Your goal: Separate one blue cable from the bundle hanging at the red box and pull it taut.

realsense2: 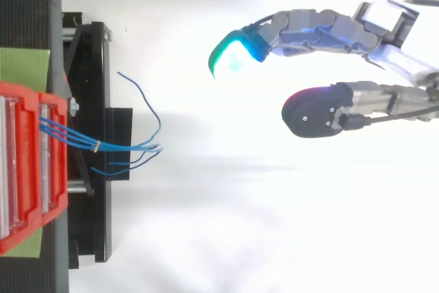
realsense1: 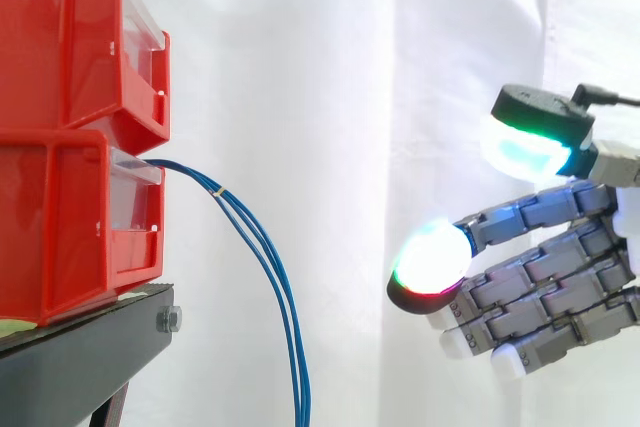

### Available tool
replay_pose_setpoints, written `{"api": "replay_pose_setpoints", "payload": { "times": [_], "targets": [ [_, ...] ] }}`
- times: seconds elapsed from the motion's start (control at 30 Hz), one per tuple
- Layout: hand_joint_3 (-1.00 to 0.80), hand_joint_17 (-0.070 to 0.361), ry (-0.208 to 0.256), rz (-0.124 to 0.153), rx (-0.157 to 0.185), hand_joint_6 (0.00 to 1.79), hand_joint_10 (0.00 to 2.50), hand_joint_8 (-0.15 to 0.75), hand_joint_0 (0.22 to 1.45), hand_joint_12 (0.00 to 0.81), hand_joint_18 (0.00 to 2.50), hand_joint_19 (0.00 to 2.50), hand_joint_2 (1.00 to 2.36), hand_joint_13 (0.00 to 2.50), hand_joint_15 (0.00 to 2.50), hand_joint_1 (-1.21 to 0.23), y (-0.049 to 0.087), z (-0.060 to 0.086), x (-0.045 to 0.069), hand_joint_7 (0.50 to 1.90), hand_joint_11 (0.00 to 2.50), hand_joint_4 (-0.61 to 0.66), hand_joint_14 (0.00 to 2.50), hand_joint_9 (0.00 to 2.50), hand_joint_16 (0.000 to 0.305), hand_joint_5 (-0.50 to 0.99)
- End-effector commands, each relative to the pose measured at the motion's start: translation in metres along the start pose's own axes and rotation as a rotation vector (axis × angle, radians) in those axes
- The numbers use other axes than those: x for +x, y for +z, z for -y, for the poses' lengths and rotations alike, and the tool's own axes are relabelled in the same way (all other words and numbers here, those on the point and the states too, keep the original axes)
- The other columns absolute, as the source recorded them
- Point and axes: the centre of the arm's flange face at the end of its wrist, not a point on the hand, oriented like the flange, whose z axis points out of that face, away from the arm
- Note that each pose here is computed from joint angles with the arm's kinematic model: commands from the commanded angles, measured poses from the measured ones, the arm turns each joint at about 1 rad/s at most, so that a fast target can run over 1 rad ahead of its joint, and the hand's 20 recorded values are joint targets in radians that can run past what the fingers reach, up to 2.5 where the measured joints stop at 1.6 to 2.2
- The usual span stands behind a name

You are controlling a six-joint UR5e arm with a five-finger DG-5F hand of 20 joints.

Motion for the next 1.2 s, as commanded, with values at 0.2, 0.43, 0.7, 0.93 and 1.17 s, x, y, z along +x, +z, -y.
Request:
{"api": "replay_pose_setpoints", "payload": {
  "times": [0.2, 0.43, 0.7, 0.93, 1.17],
  "targets": [
    [-0.50, 0.112, -0.016, 0.038, -0.055, 0.50, 0.01, 0.253, 0.54, 0.347, 0.32, 0.39, 1.00, 0.31, 0.12, -0.47, 0.013, 0.008, 0.006, 0.79, 0.18, 0.22, 0.00, 0.35, 0.050, -0.23],
    [-0.50, 0.112, -0.076, 0.085, -0.103, 0.50, 0.01, 0.254, 0.54, 0.347, 0.32, 0.39, 1.00, 0.31, 0.11, -0.47, 0.018, 0.004, 0.013, 0.79, 0.18, 0.22, 0.00, 0.35, 0.050, -0.23],
    [-0.50, 0.112, -0.036, 0.072, -0.086, 0.50, 0.01, 0.254, 0.54, 0.347, 0.32, 0.39, 1.00, 0.30, 0.11, -0.47, 0.039, 0.033, 0.028, 0.79, 0.18, 0.22, 0.00, 0.35, 0.050, -0.23],
    [-0.50, 0.112, -0.010, 0.027, -0.078, 0.50, 0.01, 0.253, 0.54, 0.347, 0.32, 0.39, 1.00, 0.30, 0.11, -0.47, 0.069, 0.037, 0.046, 0.79, 0.18, 0.22, 0.00, 0.35, 0.050, -0.23],
    [-0.50, 0.112, -0.033, 0.027, -0.086, 0.50, 0.01, 0.253, 0.55, 0.348, 0.32, 0.39, 1.00, 0.30, 0.10, -0.47, 0.070, 0.036, 0.046, 0.79, 0.17, 0.22, 0.00, 0.35, 0.050, -0.23]
  ]
}}
